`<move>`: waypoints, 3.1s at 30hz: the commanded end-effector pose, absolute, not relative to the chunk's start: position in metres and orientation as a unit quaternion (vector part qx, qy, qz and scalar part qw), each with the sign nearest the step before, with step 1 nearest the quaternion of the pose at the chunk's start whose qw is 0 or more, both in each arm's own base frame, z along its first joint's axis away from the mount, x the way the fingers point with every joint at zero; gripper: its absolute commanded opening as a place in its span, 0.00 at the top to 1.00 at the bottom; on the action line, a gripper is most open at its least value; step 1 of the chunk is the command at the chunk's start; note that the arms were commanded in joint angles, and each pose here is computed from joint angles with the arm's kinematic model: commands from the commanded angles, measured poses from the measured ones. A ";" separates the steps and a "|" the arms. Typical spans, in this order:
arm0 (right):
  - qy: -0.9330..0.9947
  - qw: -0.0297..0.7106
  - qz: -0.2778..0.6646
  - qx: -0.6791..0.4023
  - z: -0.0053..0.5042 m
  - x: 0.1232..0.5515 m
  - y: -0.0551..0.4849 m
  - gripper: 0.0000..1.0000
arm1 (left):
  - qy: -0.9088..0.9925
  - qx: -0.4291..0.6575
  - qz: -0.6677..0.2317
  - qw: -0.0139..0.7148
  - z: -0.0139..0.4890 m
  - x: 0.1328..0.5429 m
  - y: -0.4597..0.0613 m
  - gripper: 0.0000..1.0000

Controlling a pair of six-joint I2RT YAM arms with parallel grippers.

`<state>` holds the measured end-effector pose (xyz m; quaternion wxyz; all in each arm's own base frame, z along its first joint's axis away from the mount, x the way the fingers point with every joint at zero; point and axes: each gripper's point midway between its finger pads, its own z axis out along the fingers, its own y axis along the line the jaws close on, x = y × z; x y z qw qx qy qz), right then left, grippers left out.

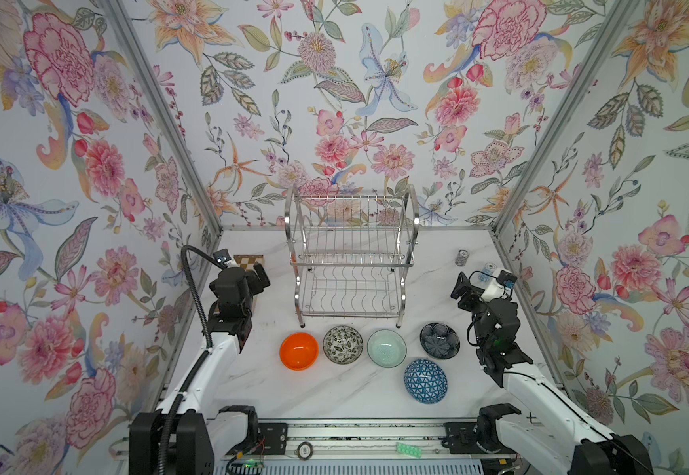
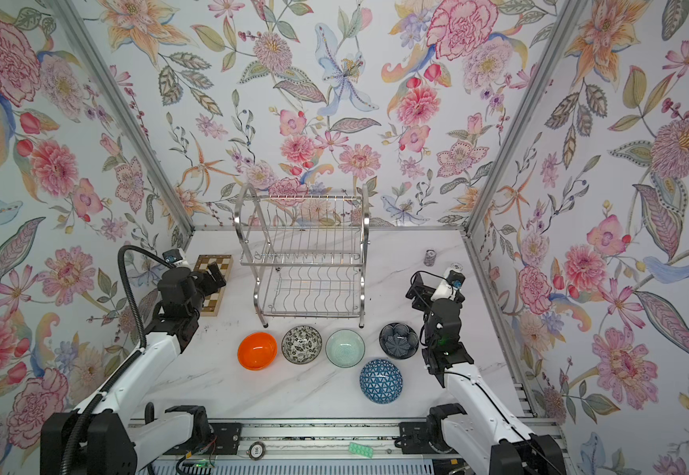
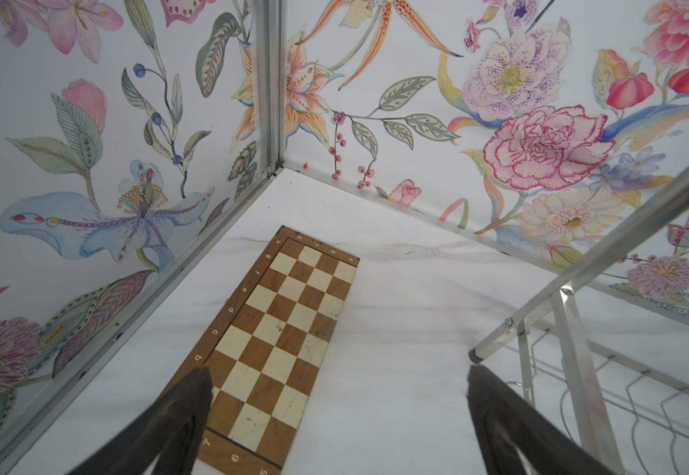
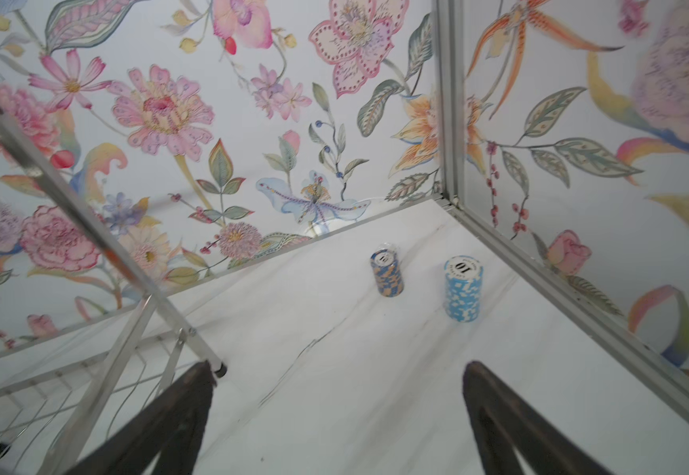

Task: Load bowls into a dish rack
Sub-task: Move the dish rack to the top-center of the table.

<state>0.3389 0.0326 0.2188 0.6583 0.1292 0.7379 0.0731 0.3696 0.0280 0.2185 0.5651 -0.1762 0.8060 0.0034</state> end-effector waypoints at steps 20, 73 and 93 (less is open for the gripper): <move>0.799 0.578 0.142 -0.089 0.146 0.289 0.189 0.20 | 0.858 -0.099 -0.141 0.484 0.187 0.324 -0.032 0.04; 0.781 0.622 0.064 0.020 0.153 0.415 0.195 1.00 | 0.872 -0.094 -0.131 0.463 0.171 0.330 -0.032 0.03; 0.763 0.637 0.003 0.107 0.152 0.465 0.177 1.00 | 0.875 -0.091 -0.126 0.459 0.169 0.330 -0.034 0.03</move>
